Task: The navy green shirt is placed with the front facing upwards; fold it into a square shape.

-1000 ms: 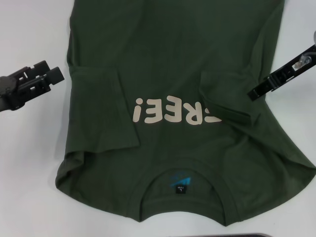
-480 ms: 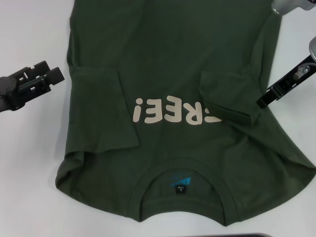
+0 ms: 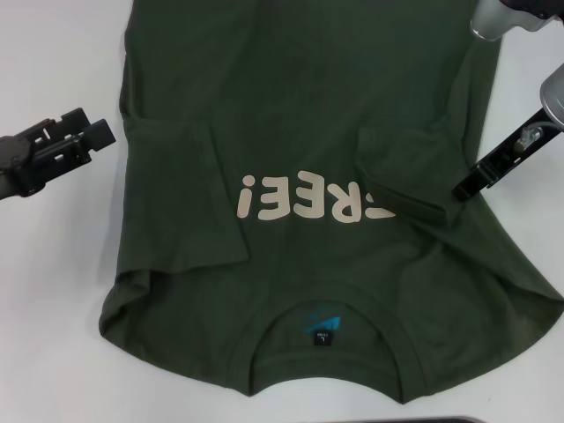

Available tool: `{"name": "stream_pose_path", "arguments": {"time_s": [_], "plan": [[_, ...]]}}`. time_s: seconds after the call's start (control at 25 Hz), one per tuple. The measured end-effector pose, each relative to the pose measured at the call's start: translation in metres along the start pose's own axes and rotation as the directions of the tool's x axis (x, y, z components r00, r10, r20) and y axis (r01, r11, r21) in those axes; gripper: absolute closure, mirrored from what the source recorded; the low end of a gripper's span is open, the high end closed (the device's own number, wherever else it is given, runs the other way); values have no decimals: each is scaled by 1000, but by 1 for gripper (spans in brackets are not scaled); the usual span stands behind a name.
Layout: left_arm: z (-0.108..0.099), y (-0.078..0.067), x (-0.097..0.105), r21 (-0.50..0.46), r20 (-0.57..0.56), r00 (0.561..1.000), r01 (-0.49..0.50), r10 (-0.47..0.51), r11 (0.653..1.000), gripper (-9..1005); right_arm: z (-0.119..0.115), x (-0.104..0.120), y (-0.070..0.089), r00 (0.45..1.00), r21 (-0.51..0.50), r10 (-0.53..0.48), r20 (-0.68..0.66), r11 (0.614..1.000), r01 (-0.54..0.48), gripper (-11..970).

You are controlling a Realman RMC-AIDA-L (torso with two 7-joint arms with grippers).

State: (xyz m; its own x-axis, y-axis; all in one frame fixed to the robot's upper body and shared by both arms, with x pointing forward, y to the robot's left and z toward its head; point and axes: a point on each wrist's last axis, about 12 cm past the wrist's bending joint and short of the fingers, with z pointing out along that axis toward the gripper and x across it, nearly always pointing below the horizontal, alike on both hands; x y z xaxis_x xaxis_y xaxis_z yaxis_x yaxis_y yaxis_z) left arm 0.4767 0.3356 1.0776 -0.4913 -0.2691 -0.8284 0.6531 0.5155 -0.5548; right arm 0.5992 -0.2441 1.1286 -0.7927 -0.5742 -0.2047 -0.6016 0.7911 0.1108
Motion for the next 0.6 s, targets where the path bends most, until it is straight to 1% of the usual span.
{"name": "stream_pose_path", "arguments": {"time_s": [0.16,0.24,0.32,0.4,0.44,0.52,0.6], "plan": [[0,0,0,-2,0,1000,0,0,1000,215,1,-1,2,1000,-8,-7,-3,1000,7,494],[0,0,0,-4,0,1000,-1,1,1000,215,1,-1,6,1000,-29,-13,-6,999,13,494],[0,1,0,-5,0,1000,-2,2,1000,215,0,-4,12,999,-89,-26,19,996,27,495],[-1,1,0,-6,0,1000,-2,2,1000,214,-8,-8,22,994,-212,-46,97,975,65,497],[-1,1,0,-7,0,1000,-3,3,1000,214,-14,-10,24,989,-261,-50,139,961,85,497],[-2,1,0,-7,0,1000,-3,3,1000,214,-24,-12,21,981,-302,-28,190,950,86,499],[-2,1,0,-7,0,1000,-3,3,1000,214,-27,-11,13,982,-279,12,188,959,41,500]]}}
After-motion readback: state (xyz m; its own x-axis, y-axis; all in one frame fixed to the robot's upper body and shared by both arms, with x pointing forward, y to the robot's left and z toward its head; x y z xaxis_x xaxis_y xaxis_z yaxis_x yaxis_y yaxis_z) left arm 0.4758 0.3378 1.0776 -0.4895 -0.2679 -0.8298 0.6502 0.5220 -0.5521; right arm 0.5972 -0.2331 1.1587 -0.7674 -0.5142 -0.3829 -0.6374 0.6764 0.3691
